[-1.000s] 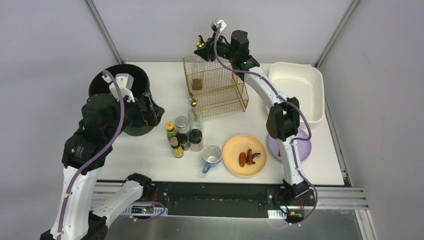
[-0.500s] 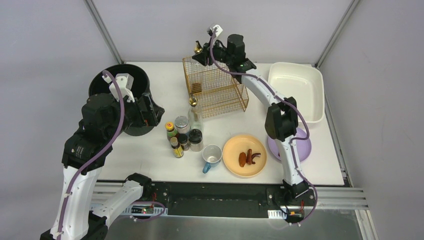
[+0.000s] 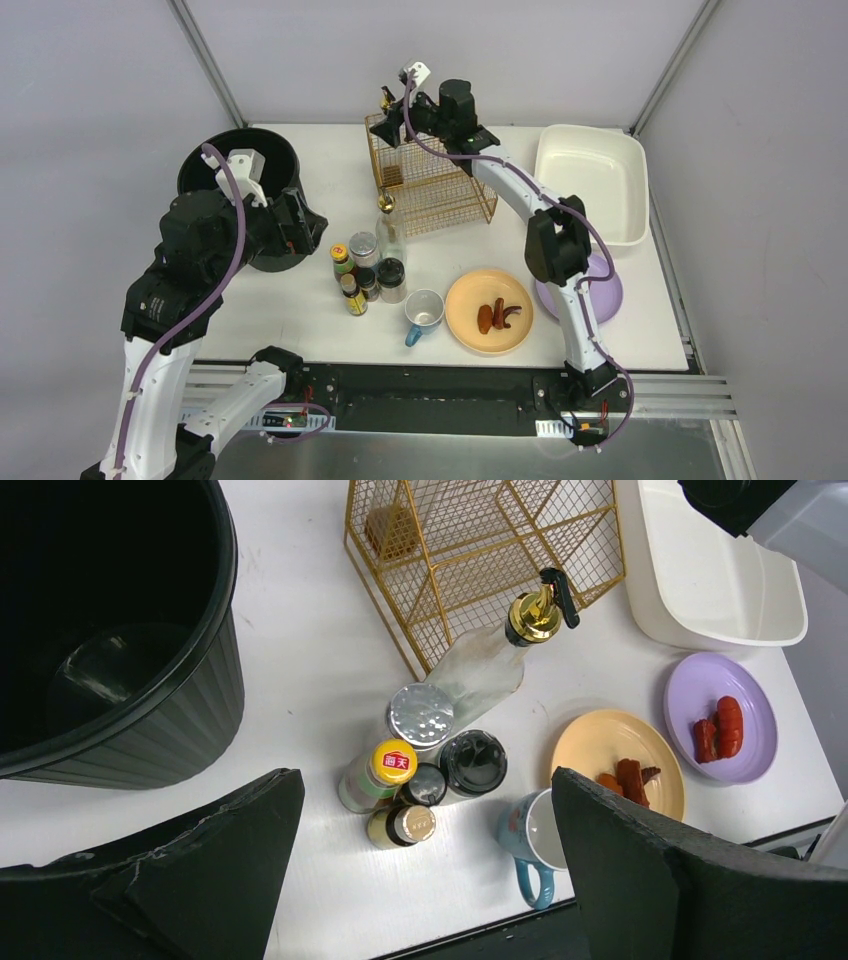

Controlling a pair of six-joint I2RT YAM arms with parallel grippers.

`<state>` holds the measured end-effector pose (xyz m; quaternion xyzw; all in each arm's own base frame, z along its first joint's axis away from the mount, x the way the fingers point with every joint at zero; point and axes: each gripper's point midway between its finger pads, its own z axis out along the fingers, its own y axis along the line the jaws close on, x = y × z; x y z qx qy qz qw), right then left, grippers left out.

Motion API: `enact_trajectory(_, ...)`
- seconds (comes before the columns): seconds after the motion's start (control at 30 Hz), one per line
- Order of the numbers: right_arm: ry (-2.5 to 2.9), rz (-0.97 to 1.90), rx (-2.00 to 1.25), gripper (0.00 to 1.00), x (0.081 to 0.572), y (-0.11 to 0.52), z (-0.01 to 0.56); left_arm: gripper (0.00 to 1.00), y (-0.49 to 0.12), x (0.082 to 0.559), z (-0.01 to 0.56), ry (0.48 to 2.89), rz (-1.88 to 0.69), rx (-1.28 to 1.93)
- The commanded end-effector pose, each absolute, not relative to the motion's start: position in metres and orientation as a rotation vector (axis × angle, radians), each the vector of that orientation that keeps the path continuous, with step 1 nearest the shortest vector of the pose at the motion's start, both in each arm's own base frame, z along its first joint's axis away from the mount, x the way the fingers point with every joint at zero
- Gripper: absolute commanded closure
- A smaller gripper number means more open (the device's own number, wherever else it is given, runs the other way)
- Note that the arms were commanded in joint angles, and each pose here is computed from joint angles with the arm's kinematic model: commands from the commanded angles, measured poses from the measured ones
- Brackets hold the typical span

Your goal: Clear the kitchen counter

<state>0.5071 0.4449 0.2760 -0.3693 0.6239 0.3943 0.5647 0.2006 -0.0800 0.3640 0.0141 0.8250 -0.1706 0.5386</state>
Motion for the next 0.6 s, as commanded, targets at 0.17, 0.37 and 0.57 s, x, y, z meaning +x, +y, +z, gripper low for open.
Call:
enact_trajectory(0.17,1.338,0.829,-0.826,0.23,0.492,0.425,0.35,0.01,-0.078,0.201,0.364,1.955,-0.393,0.048)
enact_trajectory(0.37,1.363,0.827,-0.766,0.14,0.48,0.399,0.365,0.0,-0.078,0.201,0.363,1.956,-0.391,0.047)
enact_trajectory(0.57,1.442,0.829,-0.723,0.01,0.454,0.372,0.373,0.0,-0.075,0.202,0.363,1.954,-0.371,0.039)
